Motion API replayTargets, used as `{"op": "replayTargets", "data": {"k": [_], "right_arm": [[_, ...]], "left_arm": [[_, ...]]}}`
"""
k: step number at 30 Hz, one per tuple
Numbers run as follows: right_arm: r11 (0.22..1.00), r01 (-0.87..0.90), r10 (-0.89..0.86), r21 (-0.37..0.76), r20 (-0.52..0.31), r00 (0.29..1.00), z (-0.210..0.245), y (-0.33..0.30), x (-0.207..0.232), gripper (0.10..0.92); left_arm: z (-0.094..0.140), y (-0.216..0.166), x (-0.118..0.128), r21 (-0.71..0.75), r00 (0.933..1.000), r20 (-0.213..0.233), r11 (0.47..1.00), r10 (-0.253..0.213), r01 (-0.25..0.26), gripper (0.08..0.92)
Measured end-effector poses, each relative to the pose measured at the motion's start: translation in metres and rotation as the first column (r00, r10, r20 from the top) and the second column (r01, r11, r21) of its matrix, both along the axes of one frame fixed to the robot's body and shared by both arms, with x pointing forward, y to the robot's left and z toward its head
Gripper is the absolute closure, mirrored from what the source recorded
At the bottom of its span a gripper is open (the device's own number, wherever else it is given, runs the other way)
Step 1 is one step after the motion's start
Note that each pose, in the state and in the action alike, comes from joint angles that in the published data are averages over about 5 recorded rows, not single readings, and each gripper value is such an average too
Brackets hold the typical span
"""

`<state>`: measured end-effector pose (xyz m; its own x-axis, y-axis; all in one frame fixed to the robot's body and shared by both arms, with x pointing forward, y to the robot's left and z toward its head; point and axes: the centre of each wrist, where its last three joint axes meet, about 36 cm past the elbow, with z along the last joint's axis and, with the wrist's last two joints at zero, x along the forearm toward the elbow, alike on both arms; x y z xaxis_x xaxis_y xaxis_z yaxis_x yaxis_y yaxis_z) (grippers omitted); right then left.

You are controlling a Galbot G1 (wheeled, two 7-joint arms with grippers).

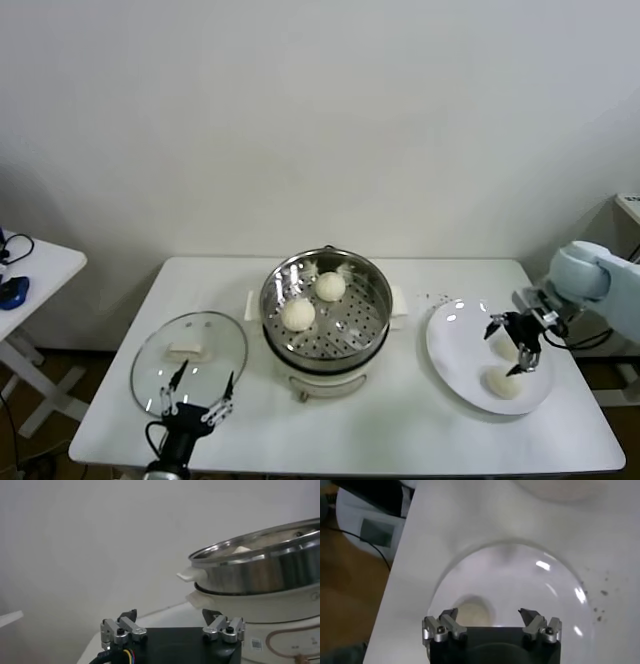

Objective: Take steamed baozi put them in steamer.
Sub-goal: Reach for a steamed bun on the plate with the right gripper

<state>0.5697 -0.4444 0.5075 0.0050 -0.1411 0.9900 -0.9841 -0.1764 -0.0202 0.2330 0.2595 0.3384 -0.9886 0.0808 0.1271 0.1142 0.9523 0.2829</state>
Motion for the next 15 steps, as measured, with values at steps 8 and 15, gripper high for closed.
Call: {"op": "replayTargets", "data": {"k": [8, 15], "right_arm": [[0.999, 0.011, -0.012, -0.035, -0.013, 1.0, -0.03, -0.01, -0.008, 0.2], [0.999, 0.021, -0.021, -0.045, -0.011, 1.0, -0.044, -0.012, -0.007, 0.2]], "left_arm": [[-0.002, -0.001, 0.0, 0.005, 1.0, -0.006, 1.0, -0.002, 0.002, 0.177], [-0.004, -0.002, 0.0, 0.006, 0.9999, -0.01, 1.0, -0.001, 0.001, 0.177]]}}
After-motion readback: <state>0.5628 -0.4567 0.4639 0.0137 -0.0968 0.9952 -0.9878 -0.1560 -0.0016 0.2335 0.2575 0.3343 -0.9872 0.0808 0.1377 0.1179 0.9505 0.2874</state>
